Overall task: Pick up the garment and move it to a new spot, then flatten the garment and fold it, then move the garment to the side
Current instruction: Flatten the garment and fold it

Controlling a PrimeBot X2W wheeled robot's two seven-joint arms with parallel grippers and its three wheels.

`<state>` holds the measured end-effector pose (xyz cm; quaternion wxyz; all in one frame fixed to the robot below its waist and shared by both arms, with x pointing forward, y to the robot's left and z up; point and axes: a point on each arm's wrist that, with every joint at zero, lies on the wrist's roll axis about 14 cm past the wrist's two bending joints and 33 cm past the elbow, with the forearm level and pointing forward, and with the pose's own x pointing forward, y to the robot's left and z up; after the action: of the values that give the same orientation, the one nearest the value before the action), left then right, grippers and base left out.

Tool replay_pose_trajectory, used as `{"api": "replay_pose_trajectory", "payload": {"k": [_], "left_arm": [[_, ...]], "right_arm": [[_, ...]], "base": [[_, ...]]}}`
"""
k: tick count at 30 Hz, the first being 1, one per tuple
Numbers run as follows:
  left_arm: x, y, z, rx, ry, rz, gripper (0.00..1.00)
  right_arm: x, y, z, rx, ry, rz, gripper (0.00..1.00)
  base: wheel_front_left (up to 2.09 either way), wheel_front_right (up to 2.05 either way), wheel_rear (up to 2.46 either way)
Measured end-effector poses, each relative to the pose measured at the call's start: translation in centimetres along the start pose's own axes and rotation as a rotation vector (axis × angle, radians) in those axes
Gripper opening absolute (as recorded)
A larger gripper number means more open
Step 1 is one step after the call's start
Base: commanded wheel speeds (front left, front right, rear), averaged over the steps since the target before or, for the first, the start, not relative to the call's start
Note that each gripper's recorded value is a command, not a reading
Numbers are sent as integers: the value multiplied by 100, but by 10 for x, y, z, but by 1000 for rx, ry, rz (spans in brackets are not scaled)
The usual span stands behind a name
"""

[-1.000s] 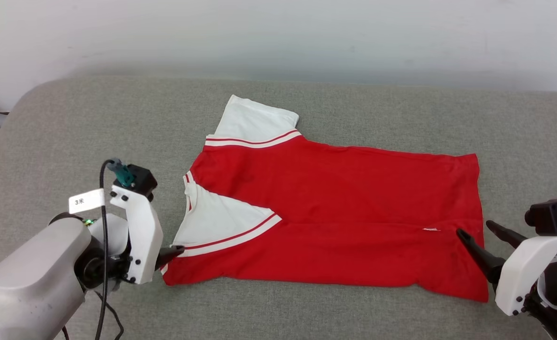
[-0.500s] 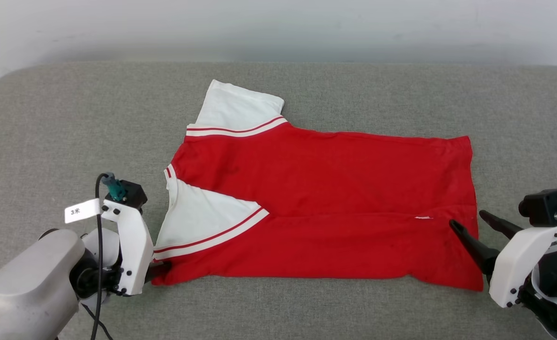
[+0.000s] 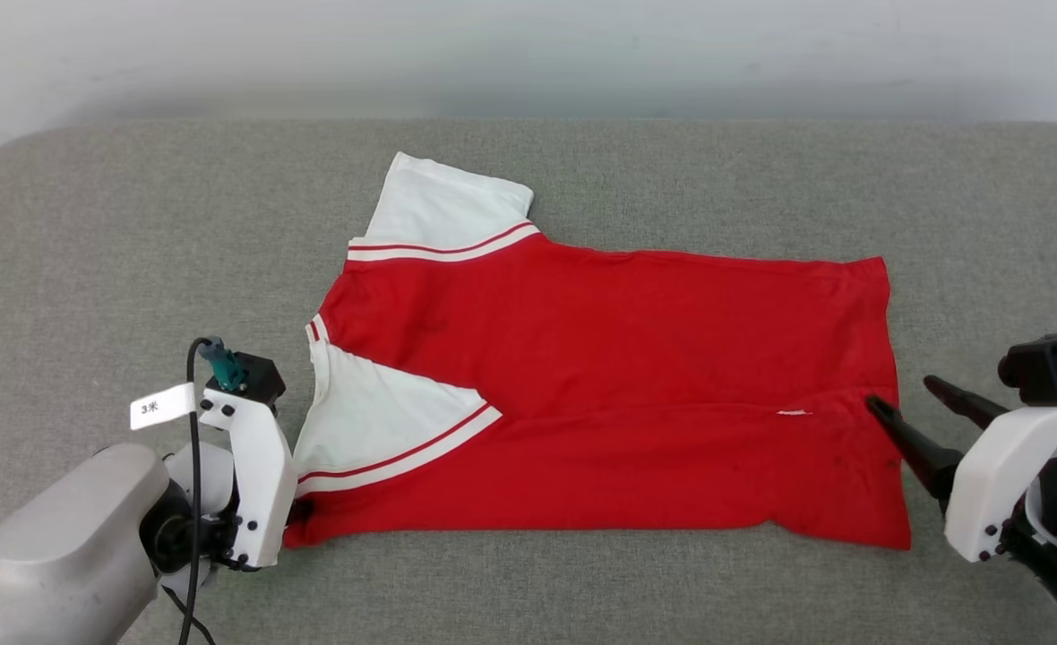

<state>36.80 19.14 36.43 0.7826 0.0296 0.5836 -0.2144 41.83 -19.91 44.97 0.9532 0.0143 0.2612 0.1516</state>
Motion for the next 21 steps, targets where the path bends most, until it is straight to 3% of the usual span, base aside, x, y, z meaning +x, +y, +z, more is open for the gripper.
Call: {"api": "replay_pose_trajectory", "payload": {"k": [9,16,21], "left_arm": [[-22,-4,16,48,-138,13,0],[-33,-8,21,86,-189,12,0],[-33,-12,28,116,-210,1,0]], "right_arm": [[-17,-14,24,-121,64,-17,100],[-31,-16,8,-189,290,-1,100],[-32,-10,-26,-211,489,25,100]], "base": [[0,0,0],[0,0,0],[0,0,0]]}}
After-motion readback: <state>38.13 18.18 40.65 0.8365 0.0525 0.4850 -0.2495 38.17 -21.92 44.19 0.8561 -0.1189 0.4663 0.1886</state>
